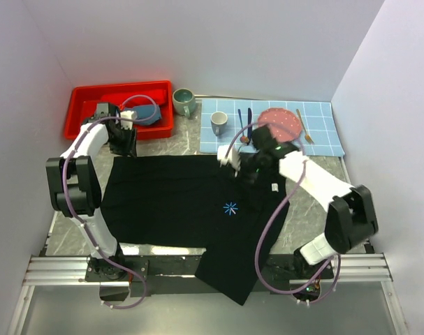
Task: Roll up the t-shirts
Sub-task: Fold the T-shirt at the center of the board.
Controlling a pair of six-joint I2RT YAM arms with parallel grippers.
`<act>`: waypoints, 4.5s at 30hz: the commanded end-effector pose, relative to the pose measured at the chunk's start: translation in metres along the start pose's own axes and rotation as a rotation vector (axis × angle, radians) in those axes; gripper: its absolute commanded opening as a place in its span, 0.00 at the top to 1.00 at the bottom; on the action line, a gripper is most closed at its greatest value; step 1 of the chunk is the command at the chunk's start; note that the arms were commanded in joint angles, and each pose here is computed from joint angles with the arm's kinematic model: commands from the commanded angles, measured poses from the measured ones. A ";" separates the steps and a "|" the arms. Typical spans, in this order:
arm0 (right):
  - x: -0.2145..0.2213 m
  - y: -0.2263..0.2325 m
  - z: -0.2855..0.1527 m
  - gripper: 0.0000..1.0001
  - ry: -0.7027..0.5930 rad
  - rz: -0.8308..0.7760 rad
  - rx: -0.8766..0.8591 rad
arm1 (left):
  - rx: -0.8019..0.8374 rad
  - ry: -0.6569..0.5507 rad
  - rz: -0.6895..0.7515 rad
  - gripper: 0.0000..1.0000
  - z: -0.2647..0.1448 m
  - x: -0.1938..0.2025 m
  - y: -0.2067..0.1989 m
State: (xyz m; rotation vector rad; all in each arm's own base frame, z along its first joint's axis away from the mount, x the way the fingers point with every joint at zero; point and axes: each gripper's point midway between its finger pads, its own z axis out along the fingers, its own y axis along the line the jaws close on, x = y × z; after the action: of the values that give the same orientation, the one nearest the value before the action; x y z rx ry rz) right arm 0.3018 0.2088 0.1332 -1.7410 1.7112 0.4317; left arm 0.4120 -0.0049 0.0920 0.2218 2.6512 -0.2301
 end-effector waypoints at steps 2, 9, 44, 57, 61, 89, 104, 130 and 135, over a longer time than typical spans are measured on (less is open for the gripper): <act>0.024 0.041 0.036 0.46 0.093 -0.045 -0.145 | -0.023 -0.076 -0.048 0.50 -0.033 -0.011 -0.005; 0.027 0.060 0.068 0.46 0.128 -0.096 -0.219 | -0.052 -0.112 -0.065 0.49 -0.050 -0.003 -0.001; 0.036 0.051 0.094 0.59 0.224 0.058 -0.207 | -0.052 -0.134 -0.103 0.49 -0.065 0.011 0.010; 0.042 0.044 0.095 0.83 0.245 0.123 -0.194 | -0.026 -0.120 -0.113 0.49 -0.058 0.014 0.006; 0.036 0.047 0.089 0.90 0.239 0.134 -0.201 | -0.020 -0.117 -0.108 0.49 -0.057 0.015 0.005; 0.035 0.045 0.080 0.75 0.232 0.306 -0.112 | 0.050 -0.144 -0.114 0.49 -0.061 0.008 -0.008; 0.012 0.043 0.062 1.00 0.156 0.346 -0.144 | 0.060 -0.159 -0.101 0.49 -0.066 0.001 -0.009; -0.035 0.006 0.044 0.58 -0.015 0.632 -0.137 | 0.048 -0.138 -0.099 0.48 -0.054 -0.010 0.000; 0.052 -0.089 0.010 0.61 0.078 0.775 0.211 | 0.001 -0.078 -0.087 0.50 -0.023 -0.014 0.017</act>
State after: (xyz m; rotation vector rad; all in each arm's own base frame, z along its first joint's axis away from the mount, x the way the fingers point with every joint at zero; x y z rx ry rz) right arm 0.3186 0.2321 0.0904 -1.1932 2.3537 0.7543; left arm 0.3959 0.0050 0.1259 0.0733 2.5762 -0.3301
